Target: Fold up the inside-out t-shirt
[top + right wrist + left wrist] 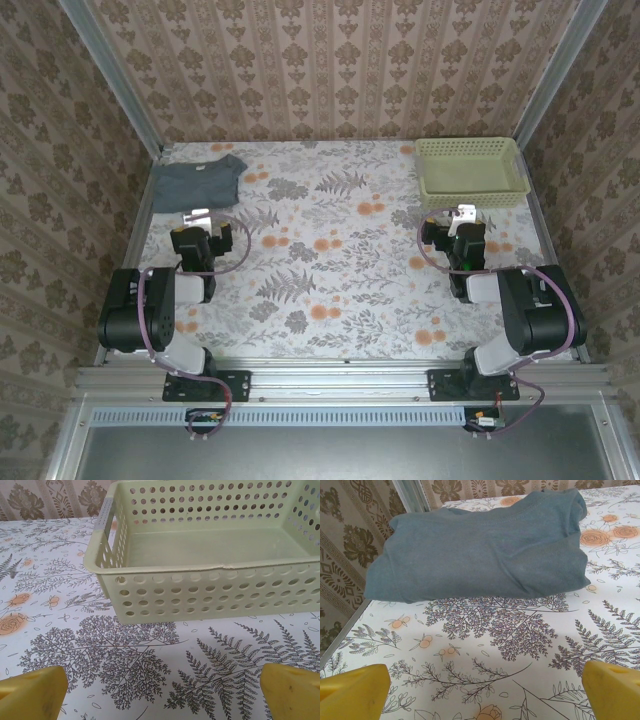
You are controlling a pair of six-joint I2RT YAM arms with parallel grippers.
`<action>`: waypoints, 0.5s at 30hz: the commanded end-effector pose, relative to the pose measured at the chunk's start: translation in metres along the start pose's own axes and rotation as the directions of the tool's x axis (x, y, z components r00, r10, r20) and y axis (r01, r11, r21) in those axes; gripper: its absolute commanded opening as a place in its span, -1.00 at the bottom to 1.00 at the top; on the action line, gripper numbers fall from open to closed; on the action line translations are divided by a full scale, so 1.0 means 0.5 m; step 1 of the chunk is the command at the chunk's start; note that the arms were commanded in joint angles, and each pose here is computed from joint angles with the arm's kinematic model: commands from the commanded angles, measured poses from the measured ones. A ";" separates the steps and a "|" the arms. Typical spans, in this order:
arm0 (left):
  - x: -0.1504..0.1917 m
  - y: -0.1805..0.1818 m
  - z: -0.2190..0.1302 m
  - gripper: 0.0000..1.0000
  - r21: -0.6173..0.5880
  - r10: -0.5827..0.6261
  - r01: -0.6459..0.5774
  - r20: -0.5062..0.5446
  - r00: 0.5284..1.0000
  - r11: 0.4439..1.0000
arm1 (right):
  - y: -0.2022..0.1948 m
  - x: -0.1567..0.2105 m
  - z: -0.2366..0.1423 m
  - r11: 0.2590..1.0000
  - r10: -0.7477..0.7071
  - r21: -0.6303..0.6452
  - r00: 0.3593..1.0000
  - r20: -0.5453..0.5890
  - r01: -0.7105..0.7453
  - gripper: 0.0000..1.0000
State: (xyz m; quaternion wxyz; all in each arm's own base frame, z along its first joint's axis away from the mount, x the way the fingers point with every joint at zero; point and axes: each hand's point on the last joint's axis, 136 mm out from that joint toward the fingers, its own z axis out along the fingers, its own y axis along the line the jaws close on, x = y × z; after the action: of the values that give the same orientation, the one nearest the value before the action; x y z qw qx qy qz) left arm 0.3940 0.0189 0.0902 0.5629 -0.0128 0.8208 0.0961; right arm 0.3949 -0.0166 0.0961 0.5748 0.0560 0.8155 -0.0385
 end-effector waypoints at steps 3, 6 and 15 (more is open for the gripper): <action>-0.015 0.004 -0.005 1.00 -0.013 -0.023 0.023 0.034 0.999 1.000 | 0.008 -0.007 0.003 1.000 -0.008 -0.013 1.000 0.002 0.008 1.00; -0.015 0.004 -0.005 1.00 -0.014 -0.023 0.023 0.034 0.999 1.000 | 0.009 -0.007 0.004 1.000 -0.009 -0.014 1.000 0.002 0.009 1.00; -0.014 0.005 -0.005 1.00 -0.014 -0.023 0.024 0.033 0.999 1.000 | 0.009 -0.005 0.006 1.000 -0.007 -0.018 1.000 -0.007 0.007 1.00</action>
State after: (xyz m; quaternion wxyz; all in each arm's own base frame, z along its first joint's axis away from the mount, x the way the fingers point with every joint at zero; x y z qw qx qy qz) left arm 0.3939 0.0194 0.0904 0.5629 -0.0136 0.8206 0.0972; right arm 0.3944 -0.0166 0.0938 0.5700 0.0556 0.8188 -0.0391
